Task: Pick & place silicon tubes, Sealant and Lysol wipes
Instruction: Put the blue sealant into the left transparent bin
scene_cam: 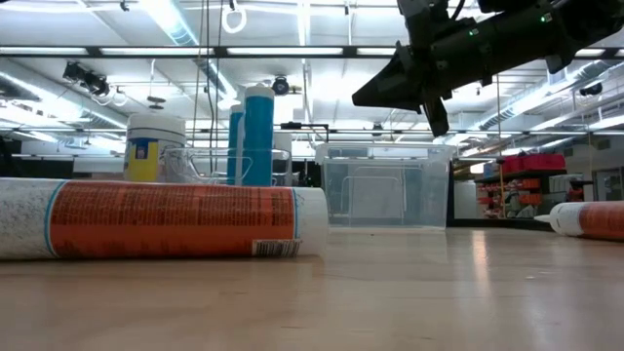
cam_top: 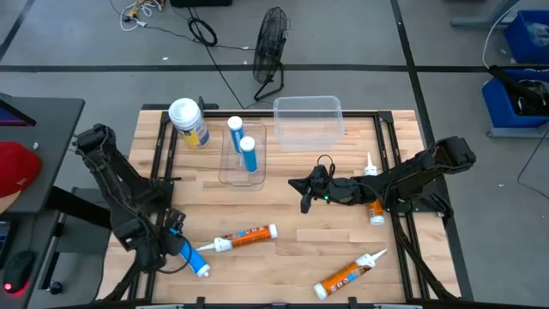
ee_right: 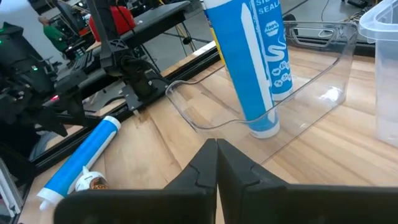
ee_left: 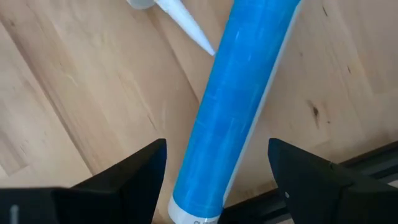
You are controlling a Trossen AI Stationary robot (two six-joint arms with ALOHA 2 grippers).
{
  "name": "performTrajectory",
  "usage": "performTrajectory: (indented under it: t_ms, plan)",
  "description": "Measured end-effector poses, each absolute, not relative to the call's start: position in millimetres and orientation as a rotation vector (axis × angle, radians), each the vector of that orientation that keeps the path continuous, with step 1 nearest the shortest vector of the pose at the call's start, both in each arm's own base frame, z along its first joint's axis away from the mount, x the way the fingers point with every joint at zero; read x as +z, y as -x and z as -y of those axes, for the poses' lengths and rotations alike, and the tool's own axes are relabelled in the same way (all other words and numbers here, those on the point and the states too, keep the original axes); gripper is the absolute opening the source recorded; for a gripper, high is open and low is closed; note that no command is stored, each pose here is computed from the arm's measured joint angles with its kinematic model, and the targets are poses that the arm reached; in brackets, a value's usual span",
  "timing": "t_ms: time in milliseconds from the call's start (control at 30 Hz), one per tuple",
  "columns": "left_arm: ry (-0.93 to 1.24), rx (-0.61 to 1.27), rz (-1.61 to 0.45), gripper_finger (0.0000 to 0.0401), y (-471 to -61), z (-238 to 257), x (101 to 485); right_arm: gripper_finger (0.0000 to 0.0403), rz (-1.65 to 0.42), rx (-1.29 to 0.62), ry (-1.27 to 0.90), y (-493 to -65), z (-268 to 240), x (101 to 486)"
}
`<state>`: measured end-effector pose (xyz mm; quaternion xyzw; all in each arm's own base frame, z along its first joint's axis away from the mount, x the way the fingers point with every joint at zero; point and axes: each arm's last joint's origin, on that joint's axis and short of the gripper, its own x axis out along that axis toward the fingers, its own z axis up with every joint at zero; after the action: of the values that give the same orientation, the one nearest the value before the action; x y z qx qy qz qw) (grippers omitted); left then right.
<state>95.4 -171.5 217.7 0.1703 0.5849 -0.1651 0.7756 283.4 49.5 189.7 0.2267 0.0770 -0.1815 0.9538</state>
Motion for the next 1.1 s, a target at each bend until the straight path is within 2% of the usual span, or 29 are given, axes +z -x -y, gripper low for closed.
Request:
performTrajectory:
  t_ms: [1100]
  plan:
    - [-0.388, -0.474, -1.300, 0.0287, -99.3, 143.4, 141.6, 0.0006, -0.150, -0.371, -0.483, -283.5, -49.3, 189.9]
